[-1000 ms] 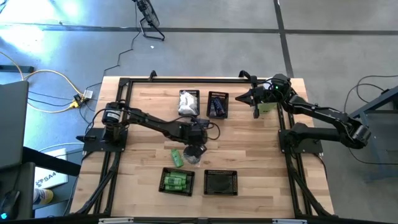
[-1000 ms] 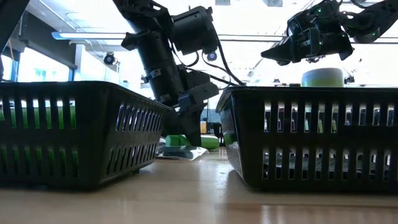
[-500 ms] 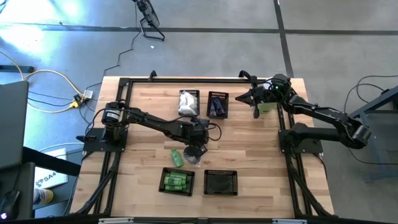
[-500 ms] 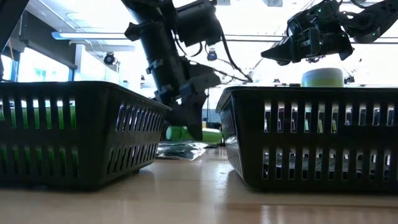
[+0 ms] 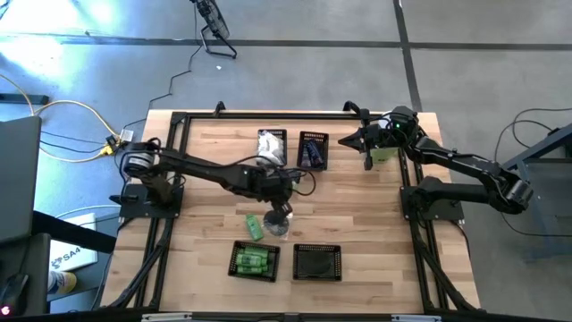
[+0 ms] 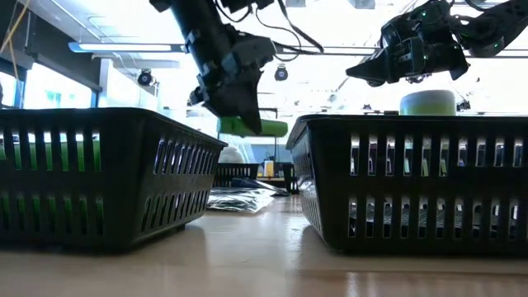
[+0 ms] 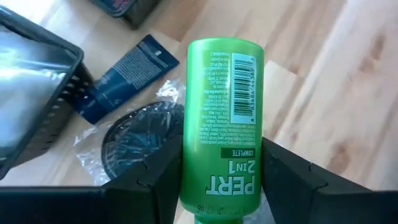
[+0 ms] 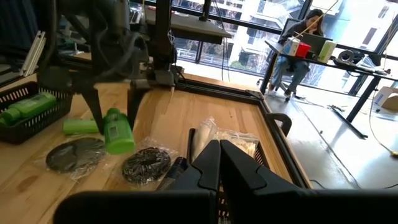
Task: Pick & Place Travel size toiletries
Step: Put the green shampoo into the bottom left black bin
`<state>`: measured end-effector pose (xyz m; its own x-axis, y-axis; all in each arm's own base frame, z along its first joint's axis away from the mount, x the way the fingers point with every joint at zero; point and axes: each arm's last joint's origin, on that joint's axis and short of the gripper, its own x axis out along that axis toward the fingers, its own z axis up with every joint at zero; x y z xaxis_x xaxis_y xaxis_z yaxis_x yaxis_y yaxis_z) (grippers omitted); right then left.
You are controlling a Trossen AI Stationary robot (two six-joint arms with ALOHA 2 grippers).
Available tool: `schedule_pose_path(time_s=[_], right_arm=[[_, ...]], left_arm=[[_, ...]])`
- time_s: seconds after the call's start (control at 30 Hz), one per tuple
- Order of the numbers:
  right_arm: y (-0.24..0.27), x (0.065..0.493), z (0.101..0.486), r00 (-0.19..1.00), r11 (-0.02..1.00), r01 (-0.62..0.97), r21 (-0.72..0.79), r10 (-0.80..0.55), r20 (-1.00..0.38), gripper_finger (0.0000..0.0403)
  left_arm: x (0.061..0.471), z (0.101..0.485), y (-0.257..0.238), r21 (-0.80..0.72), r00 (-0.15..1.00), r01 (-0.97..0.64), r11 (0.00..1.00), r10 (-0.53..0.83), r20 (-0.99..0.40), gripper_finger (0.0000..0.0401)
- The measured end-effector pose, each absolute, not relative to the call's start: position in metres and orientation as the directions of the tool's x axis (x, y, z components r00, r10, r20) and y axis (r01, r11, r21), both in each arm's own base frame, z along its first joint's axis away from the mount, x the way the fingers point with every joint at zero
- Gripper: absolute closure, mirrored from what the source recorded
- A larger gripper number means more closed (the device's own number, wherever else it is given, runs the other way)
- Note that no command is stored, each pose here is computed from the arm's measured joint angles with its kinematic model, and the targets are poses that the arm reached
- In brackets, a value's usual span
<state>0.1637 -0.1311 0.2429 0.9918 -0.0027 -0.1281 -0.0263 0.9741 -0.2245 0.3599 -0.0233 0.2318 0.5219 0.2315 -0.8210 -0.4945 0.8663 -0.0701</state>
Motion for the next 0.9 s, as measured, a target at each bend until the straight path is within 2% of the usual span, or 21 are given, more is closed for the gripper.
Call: schedule_pose_path(time_s=[0.17,0.4,0.7,0.9], right_arm=[[-0.131,0.164,0.243,0.992,0.97,-0.028,-0.243,-0.004,-0.129,0.0399],[-0.131,0.164,0.243,0.992,0.978,-0.022,-0.209,-0.004,-0.123,0.0399],[-0.132,0.165,0.252,0.999,0.99,0.003,-0.138,-0.011,-0.051,0.0399],[-0.132,0.165,0.254,0.999,0.998,0.008,-0.058,-0.01,-0.038,0.0399]], left_arm=[[0.354,0.243,-0.033,-0.062,0.553,-0.434,0.899,0.212,-0.806,0.0219],[0.34,0.248,-0.054,-0.005,0.516,-0.356,0.935,0.192,-0.835,0.0219],[0.326,0.247,-0.106,0.017,0.534,-0.248,0.969,0.151,-0.832,0.0219],[0.311,0.247,-0.145,-0.037,0.553,-0.231,0.972,0.1,-0.827,0.0219]])
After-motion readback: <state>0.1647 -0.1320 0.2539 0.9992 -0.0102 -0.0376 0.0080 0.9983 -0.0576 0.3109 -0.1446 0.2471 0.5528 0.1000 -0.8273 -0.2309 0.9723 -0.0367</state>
